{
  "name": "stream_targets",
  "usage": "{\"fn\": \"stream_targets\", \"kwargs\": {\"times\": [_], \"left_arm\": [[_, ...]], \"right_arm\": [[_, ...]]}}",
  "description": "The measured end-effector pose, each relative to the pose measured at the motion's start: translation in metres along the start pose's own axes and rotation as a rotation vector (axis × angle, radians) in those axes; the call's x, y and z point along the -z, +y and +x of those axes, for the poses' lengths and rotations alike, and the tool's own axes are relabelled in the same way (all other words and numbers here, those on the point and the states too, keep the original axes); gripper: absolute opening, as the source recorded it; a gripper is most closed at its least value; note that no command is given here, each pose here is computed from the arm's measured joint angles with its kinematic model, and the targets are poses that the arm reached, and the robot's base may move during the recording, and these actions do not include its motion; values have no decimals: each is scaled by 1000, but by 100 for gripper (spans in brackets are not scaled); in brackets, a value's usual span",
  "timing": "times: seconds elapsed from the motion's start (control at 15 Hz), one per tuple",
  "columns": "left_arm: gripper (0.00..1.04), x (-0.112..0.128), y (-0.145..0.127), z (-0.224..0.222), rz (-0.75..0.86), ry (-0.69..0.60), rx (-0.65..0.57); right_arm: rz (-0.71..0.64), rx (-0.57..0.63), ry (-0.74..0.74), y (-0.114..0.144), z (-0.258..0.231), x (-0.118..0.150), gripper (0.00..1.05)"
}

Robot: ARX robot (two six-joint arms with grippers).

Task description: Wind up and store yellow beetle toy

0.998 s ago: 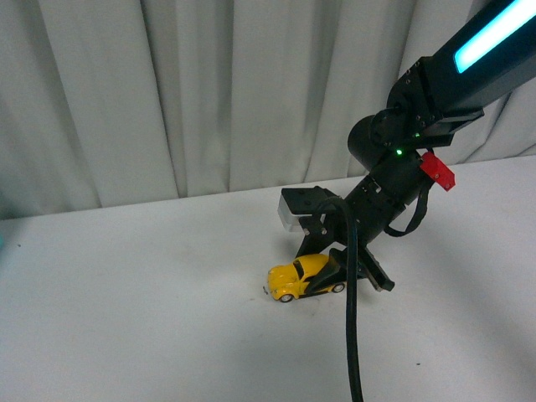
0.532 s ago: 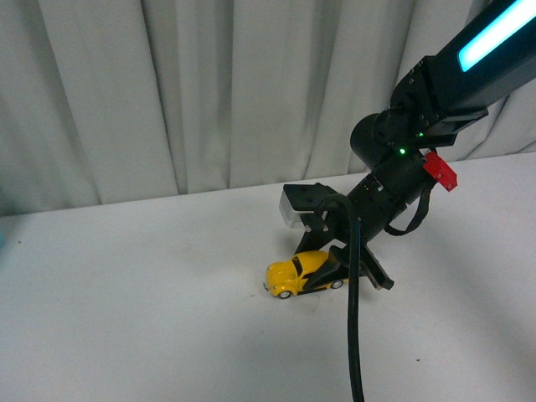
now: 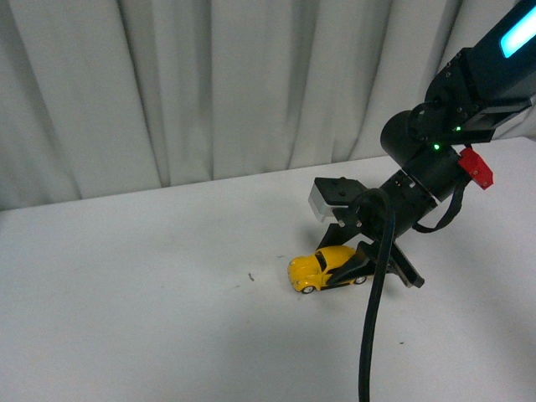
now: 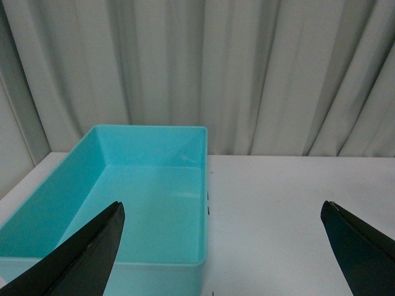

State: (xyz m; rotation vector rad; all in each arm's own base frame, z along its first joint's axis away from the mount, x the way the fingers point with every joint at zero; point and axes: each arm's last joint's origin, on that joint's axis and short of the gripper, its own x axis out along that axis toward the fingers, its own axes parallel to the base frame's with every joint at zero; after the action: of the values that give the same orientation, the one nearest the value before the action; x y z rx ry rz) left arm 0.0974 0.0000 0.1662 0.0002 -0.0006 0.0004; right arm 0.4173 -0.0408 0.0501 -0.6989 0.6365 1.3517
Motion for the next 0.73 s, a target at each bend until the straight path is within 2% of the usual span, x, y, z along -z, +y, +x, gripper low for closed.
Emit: {"fn": "stream_targets", "kwargs": {"times": [0.4, 0.67, 0.73], "left_arm": [[98, 0, 0, 0, 0, 0, 0], [98, 0, 0, 0, 0, 0, 0], [98, 0, 0, 0, 0, 0, 0]], "right_arm": [[48, 68, 22, 33, -25, 26, 42], [146, 138, -98, 79, -36, 55, 42], [165, 141, -105, 84, -39, 60, 42]]}}
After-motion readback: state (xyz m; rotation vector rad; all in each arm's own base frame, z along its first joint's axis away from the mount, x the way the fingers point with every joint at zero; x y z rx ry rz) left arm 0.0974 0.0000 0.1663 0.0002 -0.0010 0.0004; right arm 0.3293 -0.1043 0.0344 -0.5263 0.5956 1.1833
